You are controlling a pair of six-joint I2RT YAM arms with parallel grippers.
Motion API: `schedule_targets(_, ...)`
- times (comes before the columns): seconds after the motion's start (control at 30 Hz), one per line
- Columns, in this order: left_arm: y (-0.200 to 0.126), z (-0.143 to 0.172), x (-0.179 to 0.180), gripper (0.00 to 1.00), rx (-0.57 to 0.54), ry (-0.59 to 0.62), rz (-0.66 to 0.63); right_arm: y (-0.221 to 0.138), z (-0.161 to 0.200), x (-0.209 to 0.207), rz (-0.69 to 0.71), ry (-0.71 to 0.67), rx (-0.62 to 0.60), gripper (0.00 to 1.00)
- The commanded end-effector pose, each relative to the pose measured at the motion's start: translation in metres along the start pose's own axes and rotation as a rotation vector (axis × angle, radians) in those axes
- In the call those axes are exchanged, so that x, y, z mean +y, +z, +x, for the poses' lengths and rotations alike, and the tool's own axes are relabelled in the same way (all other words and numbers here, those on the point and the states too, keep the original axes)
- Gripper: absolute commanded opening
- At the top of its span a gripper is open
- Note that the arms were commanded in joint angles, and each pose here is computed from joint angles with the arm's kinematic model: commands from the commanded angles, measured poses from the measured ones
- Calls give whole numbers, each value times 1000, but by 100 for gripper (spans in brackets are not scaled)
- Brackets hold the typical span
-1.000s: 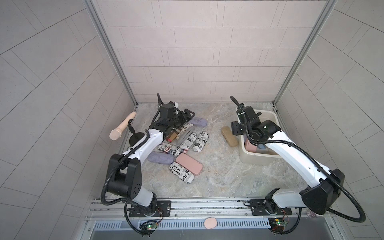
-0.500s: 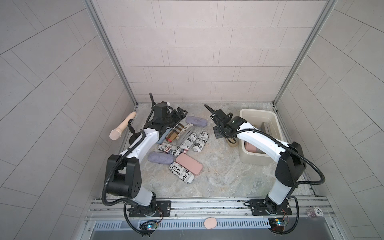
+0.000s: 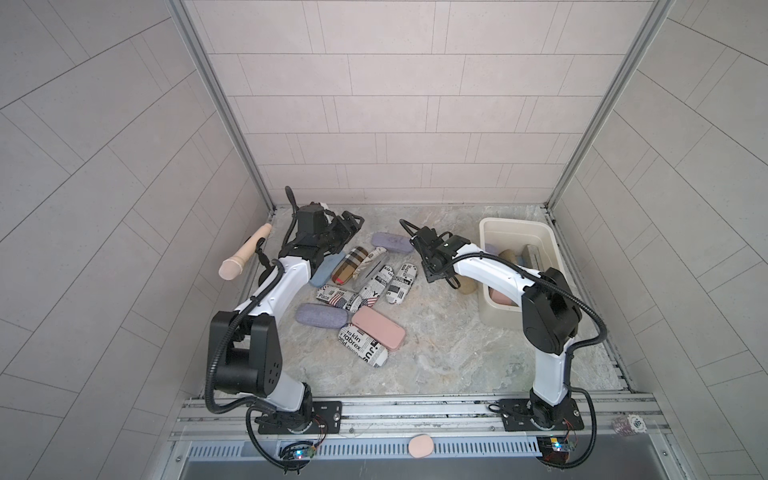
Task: Put the glasses cases into the storage boxes
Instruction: Move the glasses case to the center of the board.
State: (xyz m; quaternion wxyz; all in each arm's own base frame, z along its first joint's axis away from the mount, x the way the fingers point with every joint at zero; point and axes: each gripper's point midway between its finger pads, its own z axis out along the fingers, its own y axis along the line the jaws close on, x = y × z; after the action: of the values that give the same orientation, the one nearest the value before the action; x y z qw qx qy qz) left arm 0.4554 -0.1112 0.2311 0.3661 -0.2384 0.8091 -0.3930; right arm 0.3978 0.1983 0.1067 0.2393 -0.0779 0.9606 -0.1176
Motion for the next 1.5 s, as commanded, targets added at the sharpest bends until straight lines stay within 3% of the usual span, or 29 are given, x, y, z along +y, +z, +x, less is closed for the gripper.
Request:
schedule_targets(0.0, -8, -7, -19, 83, -26, 10, 57, 14, 0, -20, 80, 62, 14, 71)
schedule_targets(0.4, -5, 3, -34, 83, 3, 51, 100, 58, 2, -39, 105, 80, 114, 72)
schedule_targets(0.73, -3, 5, -32, 83, 8, 50, 95, 80, -4, -31, 10, 107, 170, 70)
schedule_targets(1.03, -2, 6, -30, 83, 11, 45, 90, 82, -2, -33, -12, 106, 182, 68)
schedule_targets(1.47, -2, 7, -34, 83, 14, 44, 99, 63, 31, -1, -56, 122, 183, 60)
